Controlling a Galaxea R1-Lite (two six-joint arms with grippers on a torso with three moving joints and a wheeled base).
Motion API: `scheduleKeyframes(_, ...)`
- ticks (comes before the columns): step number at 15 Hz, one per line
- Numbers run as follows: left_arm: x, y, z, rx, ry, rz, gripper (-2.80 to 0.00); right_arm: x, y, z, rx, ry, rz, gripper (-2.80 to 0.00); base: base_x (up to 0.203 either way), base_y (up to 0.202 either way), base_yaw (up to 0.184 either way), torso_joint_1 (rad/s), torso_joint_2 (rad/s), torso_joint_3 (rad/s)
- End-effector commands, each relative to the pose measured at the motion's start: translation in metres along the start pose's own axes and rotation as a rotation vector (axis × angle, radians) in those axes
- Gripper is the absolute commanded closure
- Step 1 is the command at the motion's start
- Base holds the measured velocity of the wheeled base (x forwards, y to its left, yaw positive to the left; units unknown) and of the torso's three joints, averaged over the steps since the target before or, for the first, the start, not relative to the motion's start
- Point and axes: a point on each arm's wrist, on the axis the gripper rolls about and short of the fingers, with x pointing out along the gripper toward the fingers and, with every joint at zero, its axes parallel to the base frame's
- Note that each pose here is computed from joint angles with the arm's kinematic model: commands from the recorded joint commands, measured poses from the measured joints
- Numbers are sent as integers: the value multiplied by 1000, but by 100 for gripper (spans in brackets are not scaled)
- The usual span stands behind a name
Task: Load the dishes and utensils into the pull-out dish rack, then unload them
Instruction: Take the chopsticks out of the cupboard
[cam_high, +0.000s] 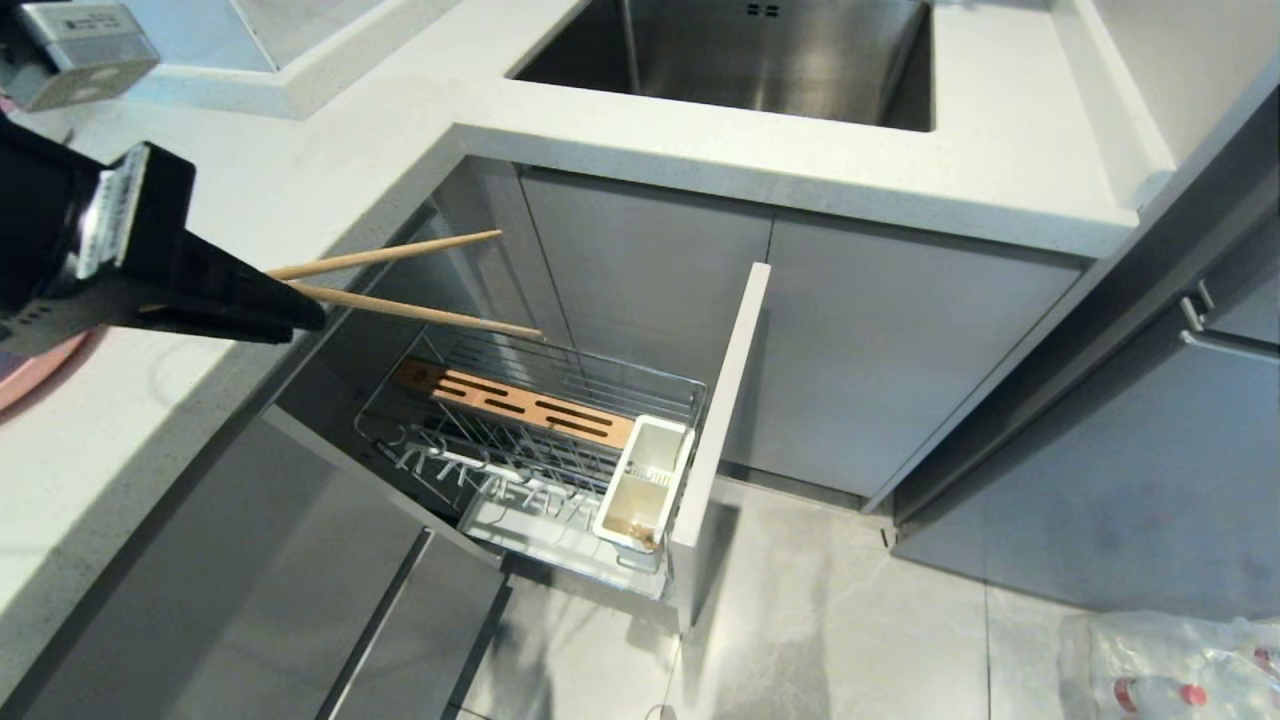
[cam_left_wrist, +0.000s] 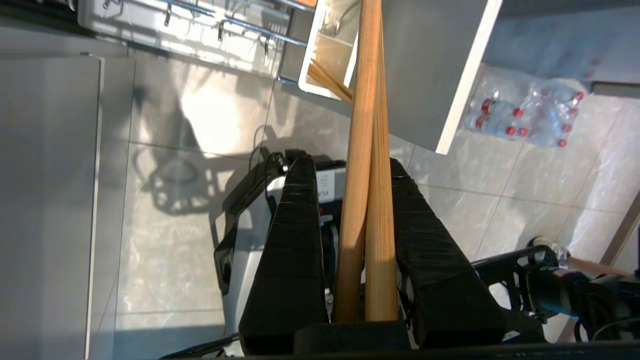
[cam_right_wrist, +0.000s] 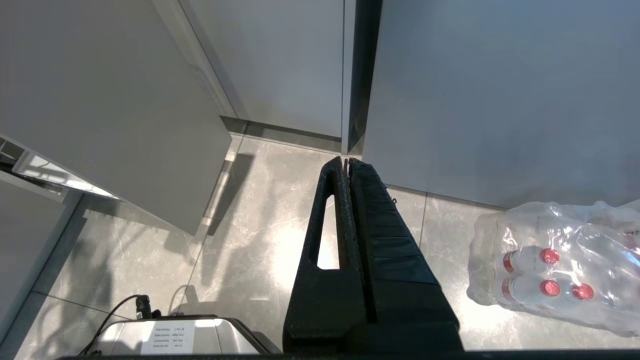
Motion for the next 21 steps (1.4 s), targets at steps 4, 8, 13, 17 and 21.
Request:
scheduleKeyframes(4,-33,8,-9,-11,-108,57,0,0,0,0,0,-1,0,0,0,0,0,0,0,0)
scheduleKeyframes(8,-55,16,-15,-39,-194,126,0,0,0,0,0,-1,0,0,0,0,0,0,0,0)
scheduleKeyframes(13,-71,27,-16,-105,-327,288,0,0,0,0,0,1,1,0,0,0,0,0,0,0)
scheduleKeyframes(17,-75,35,-11,-160,-406,446,0,0,0,0,0,0,0,0,0,0,0,0,0,0)
scheduleKeyframes(21,-72,45,-2,-227,-474,593,0,0,0,0,0,-1,0,0,0,0,0,0,0,0)
